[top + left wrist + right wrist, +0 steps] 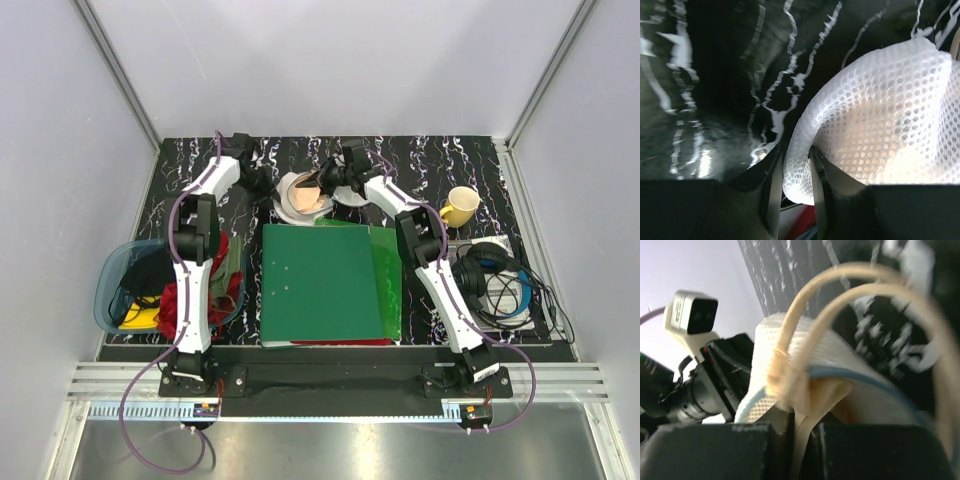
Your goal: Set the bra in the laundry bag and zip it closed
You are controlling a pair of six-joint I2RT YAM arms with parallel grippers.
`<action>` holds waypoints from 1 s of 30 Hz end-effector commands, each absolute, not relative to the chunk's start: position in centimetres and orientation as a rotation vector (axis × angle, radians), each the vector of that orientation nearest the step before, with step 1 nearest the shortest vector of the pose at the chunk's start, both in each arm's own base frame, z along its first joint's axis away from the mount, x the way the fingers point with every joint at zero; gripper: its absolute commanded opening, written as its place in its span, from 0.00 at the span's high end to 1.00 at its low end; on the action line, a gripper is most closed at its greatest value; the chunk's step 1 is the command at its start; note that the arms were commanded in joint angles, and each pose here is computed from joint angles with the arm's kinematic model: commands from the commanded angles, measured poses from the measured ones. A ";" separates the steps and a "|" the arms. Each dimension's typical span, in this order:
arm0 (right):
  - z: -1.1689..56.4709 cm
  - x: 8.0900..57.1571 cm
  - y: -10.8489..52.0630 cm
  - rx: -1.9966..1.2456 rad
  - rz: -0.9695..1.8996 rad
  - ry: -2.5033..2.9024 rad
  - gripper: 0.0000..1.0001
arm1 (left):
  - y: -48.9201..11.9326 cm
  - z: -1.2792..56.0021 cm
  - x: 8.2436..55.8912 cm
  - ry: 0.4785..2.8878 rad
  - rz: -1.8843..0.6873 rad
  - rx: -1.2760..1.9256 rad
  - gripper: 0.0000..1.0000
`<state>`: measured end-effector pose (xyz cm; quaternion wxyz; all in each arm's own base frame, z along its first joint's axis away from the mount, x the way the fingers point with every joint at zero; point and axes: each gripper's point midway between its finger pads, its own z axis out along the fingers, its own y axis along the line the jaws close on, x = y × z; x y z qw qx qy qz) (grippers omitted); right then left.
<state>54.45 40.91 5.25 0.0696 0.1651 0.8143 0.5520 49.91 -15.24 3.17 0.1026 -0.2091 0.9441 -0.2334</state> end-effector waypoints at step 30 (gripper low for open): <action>15.9 48.9 33.5 0.163 1.126 2.626 0.00 | -21.1 25.0 49.4 2.313 -0.829 -0.256 0.51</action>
